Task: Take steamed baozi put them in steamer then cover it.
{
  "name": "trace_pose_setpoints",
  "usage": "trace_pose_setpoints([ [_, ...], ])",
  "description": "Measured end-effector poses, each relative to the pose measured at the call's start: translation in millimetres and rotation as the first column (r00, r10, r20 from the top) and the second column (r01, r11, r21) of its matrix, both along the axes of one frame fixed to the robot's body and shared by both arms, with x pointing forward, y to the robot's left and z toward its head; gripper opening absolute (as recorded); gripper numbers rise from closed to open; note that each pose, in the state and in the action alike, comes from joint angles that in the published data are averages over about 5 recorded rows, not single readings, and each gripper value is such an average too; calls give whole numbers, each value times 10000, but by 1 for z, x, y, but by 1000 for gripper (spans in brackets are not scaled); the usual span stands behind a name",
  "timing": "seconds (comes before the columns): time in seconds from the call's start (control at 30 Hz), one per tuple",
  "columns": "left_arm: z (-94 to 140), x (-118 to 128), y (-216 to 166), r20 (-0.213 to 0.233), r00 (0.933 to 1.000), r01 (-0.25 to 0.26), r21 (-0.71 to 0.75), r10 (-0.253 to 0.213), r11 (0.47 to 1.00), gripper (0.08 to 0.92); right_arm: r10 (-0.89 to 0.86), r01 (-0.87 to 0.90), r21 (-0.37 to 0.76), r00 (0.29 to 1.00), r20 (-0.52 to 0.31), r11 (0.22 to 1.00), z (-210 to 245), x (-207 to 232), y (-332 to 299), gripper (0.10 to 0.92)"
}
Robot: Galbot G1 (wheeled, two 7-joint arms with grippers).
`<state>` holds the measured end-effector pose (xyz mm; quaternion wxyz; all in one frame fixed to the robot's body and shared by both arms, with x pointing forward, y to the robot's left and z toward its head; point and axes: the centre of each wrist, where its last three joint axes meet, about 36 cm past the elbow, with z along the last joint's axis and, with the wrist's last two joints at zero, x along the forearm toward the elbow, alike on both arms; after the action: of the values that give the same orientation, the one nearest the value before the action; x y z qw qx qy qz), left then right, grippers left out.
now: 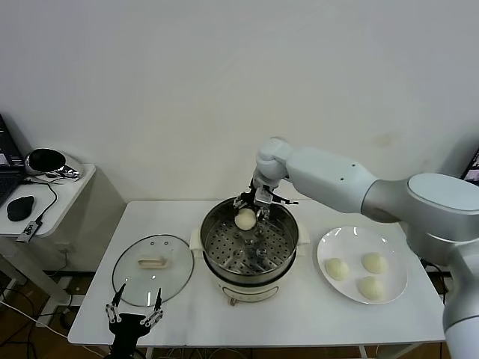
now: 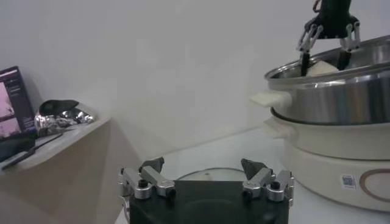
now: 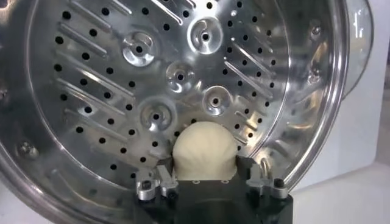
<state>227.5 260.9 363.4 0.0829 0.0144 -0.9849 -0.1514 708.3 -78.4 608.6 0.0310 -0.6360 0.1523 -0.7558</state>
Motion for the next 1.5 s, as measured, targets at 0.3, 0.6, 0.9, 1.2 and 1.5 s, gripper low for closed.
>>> trace_pose_setpoints([
  [0.3, 4, -1, -2, 38, 10000, 73, 8, -73, 10000, 823, -2732, 2734, 632, 9619, -125, 9598, 60, -32, -38, 823],
  [0.6, 8, -5, -2, 36, 9997, 222, 121, -222, 9997, 823, -6347, 6352, 1265, 7712, -494, 7619, 85, -79, -130, 823],
  [0.9, 8, -6, -5, 4, 9993, 375, 173, -375, 9991, 823, -8328, 8373, 1167, 5449, -976, 5342, 58, -118, -221, 823],
  [1.2, 8, -8, -4, 7, 9997, 263, 161, -263, 9995, 823, -8974, 9081, 506, 4186, -1396, 4158, 0, -127, -264, 823],
  [1.5, 9, -9, 0, -1, 9999, 124, 233, -124, 9997, 823, -9197, 9312, -120, 3577, -1618, 3643, -54, -123, -288, 823],
])
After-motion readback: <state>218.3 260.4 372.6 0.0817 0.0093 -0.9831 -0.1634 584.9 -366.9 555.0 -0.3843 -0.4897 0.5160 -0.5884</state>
